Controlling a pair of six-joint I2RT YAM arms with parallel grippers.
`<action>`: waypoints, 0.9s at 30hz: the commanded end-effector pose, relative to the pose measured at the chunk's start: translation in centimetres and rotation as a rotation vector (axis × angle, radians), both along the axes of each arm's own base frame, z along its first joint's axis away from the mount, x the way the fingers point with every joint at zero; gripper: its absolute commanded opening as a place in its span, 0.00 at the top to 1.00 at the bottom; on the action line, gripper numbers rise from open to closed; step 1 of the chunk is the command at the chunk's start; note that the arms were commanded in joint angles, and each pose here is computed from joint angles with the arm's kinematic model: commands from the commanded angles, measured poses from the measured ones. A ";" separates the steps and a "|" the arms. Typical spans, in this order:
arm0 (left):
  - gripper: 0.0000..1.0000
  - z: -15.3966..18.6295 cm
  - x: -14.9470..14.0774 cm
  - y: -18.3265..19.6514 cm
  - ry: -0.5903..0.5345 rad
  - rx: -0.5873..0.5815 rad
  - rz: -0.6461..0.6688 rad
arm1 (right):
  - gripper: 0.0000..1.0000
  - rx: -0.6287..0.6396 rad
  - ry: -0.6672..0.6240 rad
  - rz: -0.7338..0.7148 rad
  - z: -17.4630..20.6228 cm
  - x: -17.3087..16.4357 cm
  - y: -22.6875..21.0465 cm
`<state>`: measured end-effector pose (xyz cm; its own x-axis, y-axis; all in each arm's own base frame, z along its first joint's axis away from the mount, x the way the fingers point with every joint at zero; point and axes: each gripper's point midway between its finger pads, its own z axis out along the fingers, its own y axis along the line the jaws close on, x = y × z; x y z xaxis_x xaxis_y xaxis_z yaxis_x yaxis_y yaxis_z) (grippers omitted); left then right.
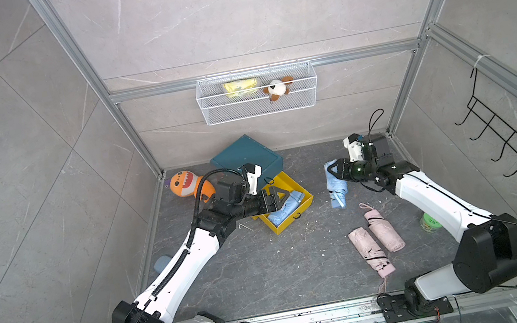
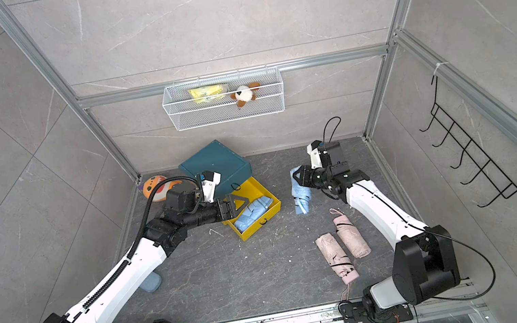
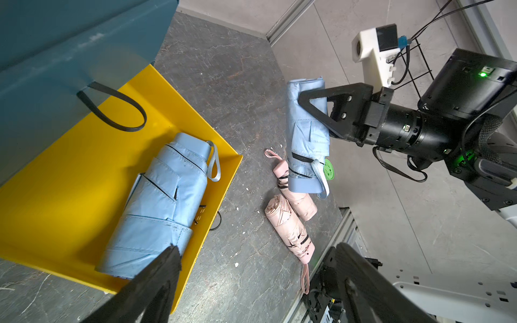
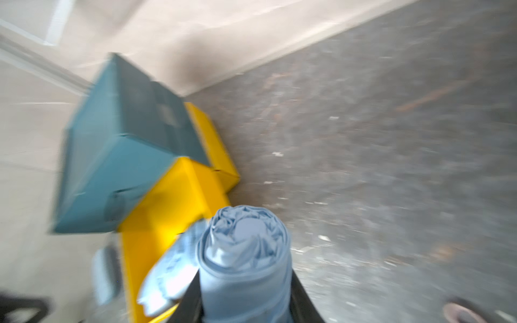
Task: Place the umbrella in the drawer by color
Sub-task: Pick up the umbrella from the center of the board, then place the umbrella in the drawer.
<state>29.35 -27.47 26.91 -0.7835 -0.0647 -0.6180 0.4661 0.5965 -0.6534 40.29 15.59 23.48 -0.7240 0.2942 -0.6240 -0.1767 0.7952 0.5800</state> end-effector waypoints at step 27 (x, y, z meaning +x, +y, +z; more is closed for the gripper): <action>0.08 1.8 1.5 -3.7 -0.039 -0.257 -0.118 | 0.71 0.708 -0.123 0.320 8.4 -2.3 14.6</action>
<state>30.92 -30.70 26.99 -0.7974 -0.1171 -0.5919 0.5027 0.4137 -0.7590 38.44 29.74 29.29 -0.7995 0.4288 -0.4206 -0.3642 0.2108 0.9072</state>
